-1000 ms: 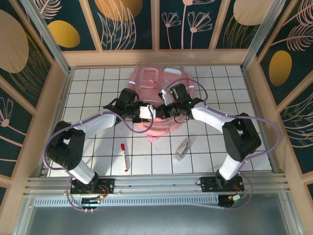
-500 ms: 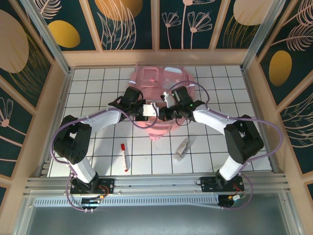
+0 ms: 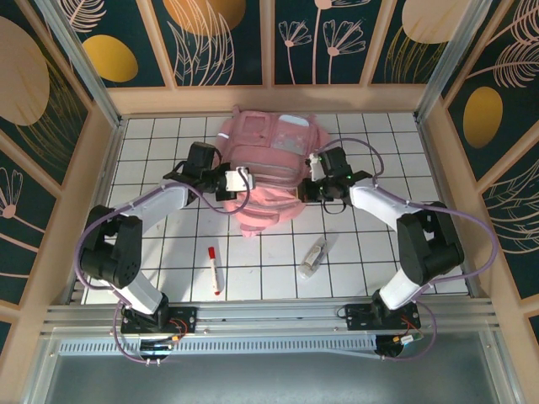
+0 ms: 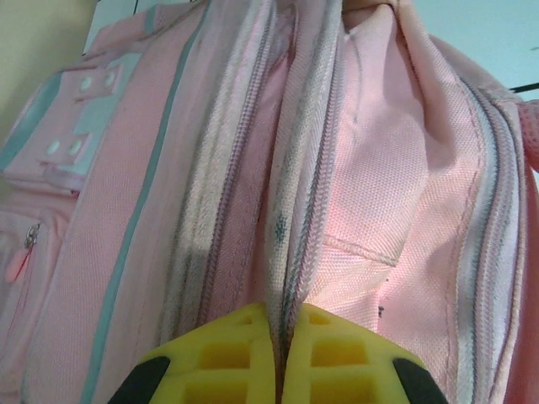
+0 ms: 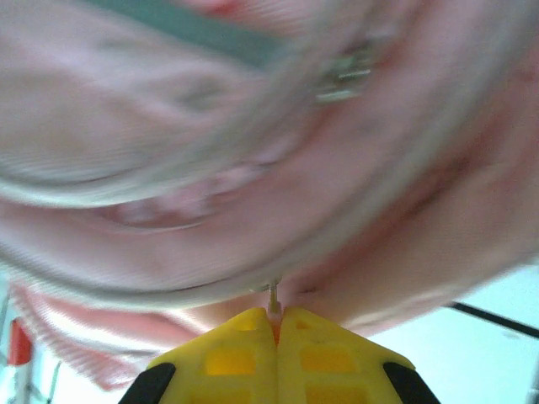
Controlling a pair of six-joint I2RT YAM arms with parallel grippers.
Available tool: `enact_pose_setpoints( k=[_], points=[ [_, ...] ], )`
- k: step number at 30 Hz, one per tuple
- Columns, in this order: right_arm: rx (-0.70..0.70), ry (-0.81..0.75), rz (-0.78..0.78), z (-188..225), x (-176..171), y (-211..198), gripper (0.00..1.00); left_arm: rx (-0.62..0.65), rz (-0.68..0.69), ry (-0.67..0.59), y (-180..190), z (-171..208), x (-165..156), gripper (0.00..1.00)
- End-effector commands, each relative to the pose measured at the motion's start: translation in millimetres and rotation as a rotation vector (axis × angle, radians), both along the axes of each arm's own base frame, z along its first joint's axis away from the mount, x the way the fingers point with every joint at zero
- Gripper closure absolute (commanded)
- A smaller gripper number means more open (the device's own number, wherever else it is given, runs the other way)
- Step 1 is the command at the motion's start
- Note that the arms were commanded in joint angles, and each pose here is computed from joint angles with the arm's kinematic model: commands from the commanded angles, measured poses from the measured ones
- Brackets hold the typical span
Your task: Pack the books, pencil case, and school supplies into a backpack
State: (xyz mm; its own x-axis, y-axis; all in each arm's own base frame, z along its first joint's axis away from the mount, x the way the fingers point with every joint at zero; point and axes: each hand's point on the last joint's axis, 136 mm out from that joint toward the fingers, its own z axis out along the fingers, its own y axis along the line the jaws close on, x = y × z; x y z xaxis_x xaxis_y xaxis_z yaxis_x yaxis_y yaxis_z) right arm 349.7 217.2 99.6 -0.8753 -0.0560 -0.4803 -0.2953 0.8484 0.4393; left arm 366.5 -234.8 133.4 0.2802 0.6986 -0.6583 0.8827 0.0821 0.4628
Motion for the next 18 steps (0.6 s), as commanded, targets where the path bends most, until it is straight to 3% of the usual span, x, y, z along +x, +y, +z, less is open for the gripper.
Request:
enact_pose_setpoints(
  k=[1, 8, 18],
  points=[
    [-0.141, -0.037, -0.17, -17, 29, -58, 1.0, -0.063, -0.08, -0.063, 11, 28, -14, 1.0],
    [-0.087, -0.176, -0.23, -6, 92, -80, 1.0, -0.058, -0.16, -0.076, 12, 28, -30, 1.0],
    [-0.051, -0.142, -0.329, -36, 148, -107, 1.0, -0.072, -0.179, -0.043, 14, 16, -49, 1.0]
  ],
)
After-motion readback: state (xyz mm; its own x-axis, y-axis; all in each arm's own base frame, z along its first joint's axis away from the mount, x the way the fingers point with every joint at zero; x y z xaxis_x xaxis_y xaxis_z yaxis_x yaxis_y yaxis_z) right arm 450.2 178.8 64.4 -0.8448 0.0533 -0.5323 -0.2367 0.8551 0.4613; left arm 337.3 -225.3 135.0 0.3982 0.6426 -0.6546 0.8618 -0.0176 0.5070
